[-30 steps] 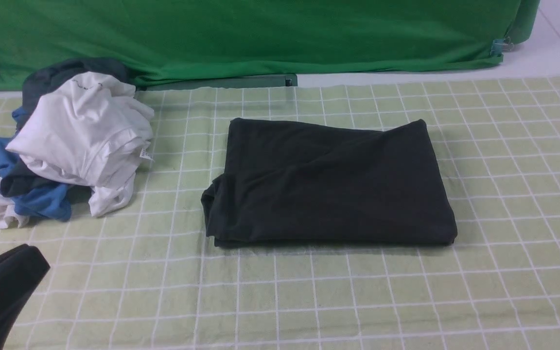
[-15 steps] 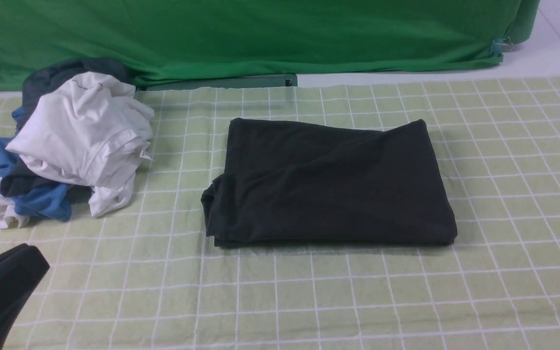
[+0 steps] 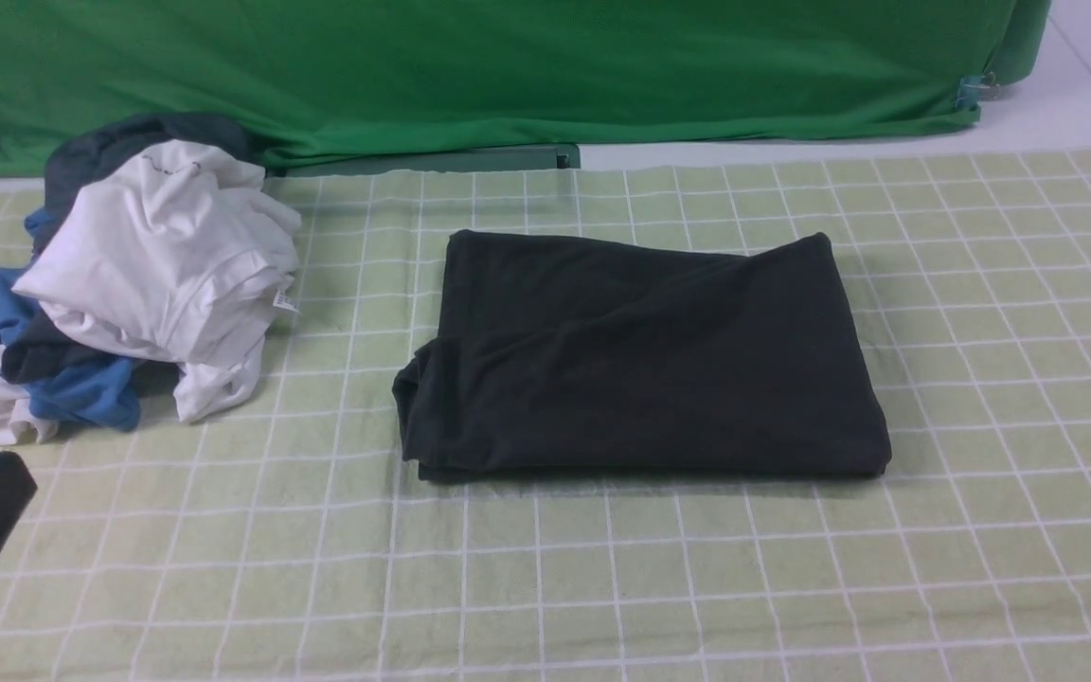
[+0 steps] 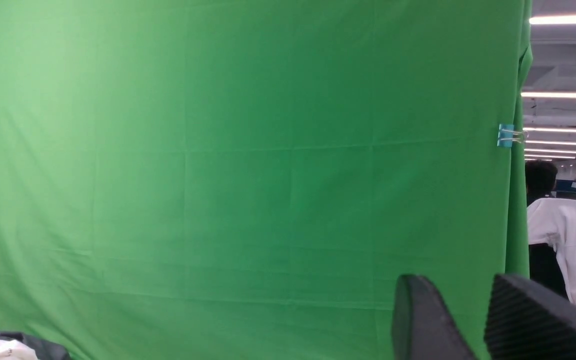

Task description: Fold a long-sleeved shirt over a green coffee tablecloth.

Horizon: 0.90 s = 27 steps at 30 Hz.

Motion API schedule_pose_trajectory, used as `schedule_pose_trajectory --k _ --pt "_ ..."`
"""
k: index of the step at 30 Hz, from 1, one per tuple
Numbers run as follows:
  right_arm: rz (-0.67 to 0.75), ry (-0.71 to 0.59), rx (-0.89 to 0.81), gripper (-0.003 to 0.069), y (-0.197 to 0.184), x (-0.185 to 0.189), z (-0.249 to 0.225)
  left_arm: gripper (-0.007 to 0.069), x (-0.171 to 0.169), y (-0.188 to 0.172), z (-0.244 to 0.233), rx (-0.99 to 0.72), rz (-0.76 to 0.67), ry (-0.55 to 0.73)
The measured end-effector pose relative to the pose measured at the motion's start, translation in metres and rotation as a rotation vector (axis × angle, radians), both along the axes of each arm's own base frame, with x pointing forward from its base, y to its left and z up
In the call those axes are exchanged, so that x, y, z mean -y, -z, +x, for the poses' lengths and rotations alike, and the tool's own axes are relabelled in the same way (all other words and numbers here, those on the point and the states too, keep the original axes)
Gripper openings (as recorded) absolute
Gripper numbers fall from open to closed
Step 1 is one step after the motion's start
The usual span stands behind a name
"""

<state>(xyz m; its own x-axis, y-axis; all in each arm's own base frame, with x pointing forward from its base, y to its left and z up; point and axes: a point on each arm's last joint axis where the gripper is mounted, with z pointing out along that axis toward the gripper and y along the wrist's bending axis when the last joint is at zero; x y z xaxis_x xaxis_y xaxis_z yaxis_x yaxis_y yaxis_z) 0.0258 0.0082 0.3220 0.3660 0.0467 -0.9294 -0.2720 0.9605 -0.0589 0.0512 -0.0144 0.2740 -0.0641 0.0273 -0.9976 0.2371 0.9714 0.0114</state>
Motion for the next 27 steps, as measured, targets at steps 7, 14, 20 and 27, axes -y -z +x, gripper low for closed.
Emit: schedule_pose_trajectory --k 7,14,20,27 --pt "0.0 0.0 0.0 0.023 0.0 0.0 0.0 0.0016 -0.011 0.044 0.004 0.06 -0.004 -0.189" --pt "0.0 0.0 0.0 0.0237 0.0 0.0 0.0 0.0016 -0.013 0.077 0.005 -0.009 0.028 -0.234" --pt "0.001 0.0 0.001 0.0237 0.0 0.0 0.0 0.0017 -0.013 0.082 0.005 -0.063 0.051 -0.227" --pt "0.002 0.0 0.001 0.0237 0.0 0.0 0.0 0.0017 -0.013 0.082 0.005 -0.066 0.051 -0.227"
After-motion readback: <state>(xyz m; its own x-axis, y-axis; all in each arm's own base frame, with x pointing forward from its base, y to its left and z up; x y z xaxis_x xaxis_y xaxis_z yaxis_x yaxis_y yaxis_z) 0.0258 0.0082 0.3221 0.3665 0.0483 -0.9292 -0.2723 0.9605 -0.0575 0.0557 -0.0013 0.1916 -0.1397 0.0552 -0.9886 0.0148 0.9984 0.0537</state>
